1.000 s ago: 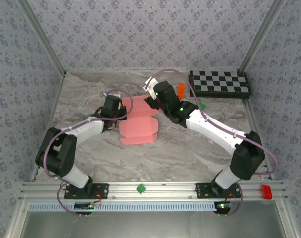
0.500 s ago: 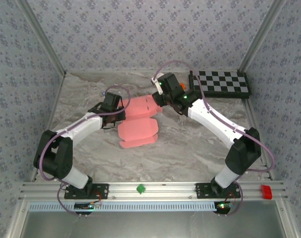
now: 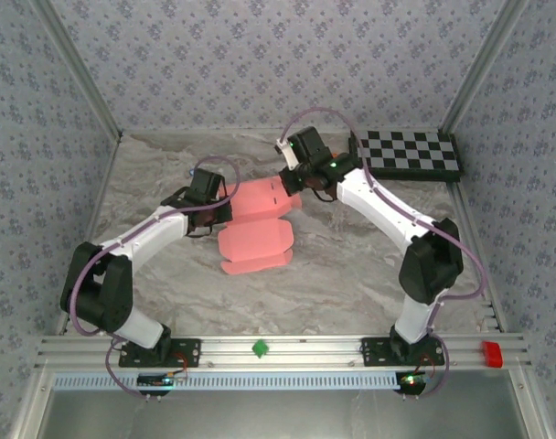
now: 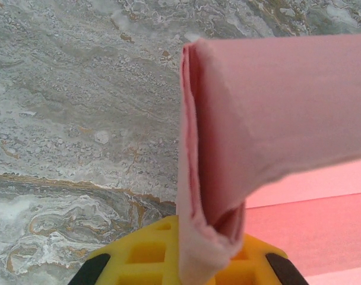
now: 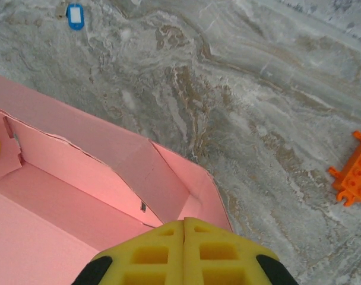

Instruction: Fold the paper box

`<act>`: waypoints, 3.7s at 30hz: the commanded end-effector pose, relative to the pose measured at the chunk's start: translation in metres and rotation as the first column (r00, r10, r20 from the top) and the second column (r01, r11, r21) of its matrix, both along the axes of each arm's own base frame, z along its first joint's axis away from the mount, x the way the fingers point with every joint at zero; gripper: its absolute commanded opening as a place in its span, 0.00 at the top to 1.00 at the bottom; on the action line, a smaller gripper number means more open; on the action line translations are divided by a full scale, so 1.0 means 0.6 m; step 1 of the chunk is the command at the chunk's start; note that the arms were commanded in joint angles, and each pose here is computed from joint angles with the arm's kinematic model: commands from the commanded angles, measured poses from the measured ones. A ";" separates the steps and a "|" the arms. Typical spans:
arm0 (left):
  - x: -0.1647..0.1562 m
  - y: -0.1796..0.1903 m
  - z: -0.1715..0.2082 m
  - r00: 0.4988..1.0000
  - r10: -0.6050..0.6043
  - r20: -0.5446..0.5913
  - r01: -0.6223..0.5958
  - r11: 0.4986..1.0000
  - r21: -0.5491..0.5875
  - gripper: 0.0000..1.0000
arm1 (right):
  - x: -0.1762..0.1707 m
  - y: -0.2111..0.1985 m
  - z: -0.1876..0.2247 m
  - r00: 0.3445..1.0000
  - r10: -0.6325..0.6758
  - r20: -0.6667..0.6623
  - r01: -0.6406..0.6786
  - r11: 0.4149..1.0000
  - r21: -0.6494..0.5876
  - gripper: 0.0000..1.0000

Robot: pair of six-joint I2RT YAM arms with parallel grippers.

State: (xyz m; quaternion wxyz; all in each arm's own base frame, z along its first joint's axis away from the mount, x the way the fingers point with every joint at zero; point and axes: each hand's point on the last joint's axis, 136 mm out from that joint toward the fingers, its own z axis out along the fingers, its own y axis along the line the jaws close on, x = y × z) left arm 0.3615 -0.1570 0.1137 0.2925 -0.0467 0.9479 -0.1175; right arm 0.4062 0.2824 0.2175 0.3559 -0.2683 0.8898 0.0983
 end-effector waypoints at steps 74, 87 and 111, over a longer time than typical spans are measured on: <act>0.004 -0.018 0.018 1.000 0.026 0.003 -0.026 0.996 -0.086 1.00 | -0.024 -0.041 -0.100 0.973 -0.188 -0.137 0.174 0.979 -0.109 1.00; 0.006 -0.019 0.018 1.000 0.026 0.003 -0.026 0.996 -0.090 1.00 | -0.037 -0.038 -0.135 0.962 -0.182 -0.202 0.161 0.980 -0.116 1.00; 0.007 -0.028 0.014 1.000 0.023 0.000 -0.023 0.992 -0.123 1.00 | -0.033 0.017 -0.133 0.965 -0.051 -0.257 0.087 0.987 0.134 1.00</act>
